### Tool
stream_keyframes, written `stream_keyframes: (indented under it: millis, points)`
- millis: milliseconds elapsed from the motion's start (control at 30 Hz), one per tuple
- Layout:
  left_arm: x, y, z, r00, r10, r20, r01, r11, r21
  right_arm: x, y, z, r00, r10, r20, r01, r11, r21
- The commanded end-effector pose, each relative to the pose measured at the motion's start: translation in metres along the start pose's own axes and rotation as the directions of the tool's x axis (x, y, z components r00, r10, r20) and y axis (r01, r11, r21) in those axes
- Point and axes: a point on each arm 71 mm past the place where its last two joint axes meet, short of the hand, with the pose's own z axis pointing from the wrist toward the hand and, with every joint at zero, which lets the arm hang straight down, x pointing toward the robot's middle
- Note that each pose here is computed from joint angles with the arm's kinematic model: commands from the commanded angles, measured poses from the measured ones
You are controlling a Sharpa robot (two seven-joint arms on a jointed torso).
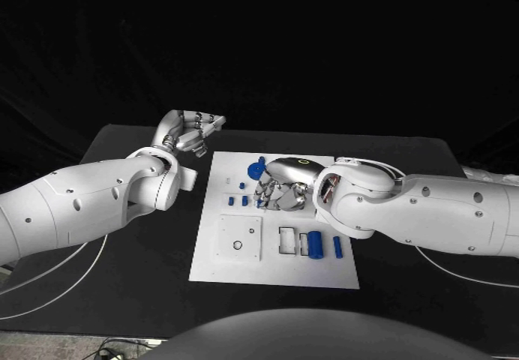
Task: Assemble the parts on the task board
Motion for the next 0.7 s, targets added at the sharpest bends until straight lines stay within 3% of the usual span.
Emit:
stream_keyframes:
  millis: [33, 700]
  points:
    - [0.0022, -0.0012, 0.0004, 1.000, -0.005, -0.013, 0.005, 1.000, 0.013, 0.006, 0.002, 0.002, 0.999, -0.021, -0.034, 0.021, 1.000, -0.023]
    - [0.0032, -0.0005, 0.0005, 1.000, -0.005, -0.016, 0.005, 1.000, 0.013, 0.035, 0.008, 0.016, 0.992, -0.092, -0.084, 0.086, 0.994, -0.069]
